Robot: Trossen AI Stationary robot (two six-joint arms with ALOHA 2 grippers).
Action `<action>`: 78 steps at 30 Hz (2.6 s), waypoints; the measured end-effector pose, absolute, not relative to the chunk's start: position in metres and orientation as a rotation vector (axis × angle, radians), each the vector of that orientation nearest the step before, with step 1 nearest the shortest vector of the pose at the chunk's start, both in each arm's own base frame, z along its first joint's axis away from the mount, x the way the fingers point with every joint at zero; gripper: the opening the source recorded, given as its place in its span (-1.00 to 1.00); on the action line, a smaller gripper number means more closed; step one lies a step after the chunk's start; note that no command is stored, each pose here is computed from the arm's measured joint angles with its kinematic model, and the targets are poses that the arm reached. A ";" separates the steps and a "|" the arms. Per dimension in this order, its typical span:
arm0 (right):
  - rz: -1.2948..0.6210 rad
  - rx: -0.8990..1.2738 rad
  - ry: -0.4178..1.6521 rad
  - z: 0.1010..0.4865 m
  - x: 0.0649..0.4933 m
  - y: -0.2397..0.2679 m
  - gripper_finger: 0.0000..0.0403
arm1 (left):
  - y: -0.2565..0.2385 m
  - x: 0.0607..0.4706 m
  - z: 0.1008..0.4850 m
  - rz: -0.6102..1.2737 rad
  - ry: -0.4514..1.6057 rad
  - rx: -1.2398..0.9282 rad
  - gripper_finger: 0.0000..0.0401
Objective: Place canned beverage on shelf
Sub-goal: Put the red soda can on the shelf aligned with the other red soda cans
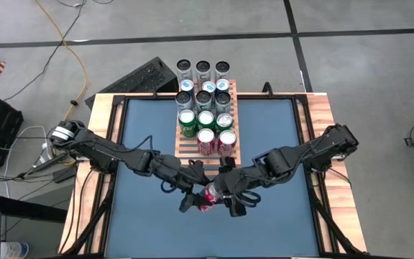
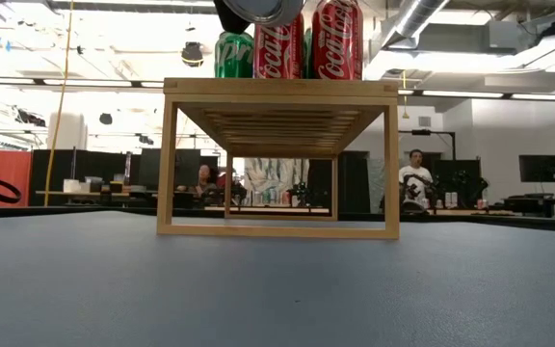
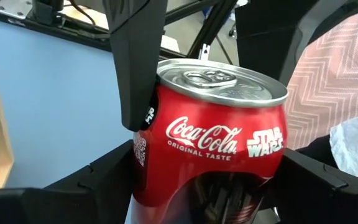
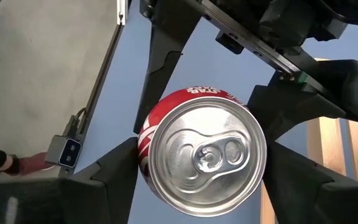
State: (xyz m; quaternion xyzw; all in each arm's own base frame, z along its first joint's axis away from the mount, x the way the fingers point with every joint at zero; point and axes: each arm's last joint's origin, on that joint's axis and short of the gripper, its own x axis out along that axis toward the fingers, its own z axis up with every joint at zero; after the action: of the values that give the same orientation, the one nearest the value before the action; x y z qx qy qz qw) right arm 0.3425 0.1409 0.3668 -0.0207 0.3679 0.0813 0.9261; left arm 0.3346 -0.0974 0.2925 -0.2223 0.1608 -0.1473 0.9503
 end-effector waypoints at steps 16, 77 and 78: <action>0.052 -0.041 0.575 0.431 0.278 0.119 0.45 | -0.101 0.337 0.309 -0.229 0.112 -0.445 0.46; -0.266 -0.022 0.435 0.467 0.184 0.108 0.45 | 0.020 0.192 0.295 -0.112 0.019 -0.089 0.47; -0.266 -0.022 0.435 0.467 0.184 0.108 0.45 | 0.022 0.192 0.293 -0.101 0.014 -0.093 0.47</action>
State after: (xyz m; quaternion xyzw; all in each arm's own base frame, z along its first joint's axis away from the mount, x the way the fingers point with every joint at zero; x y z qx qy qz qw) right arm 0.1835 0.1080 0.4670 -0.0108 0.2150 -0.1314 0.9677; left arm 0.1921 0.0217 0.2928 -0.0466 0.0068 -0.0506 0.9976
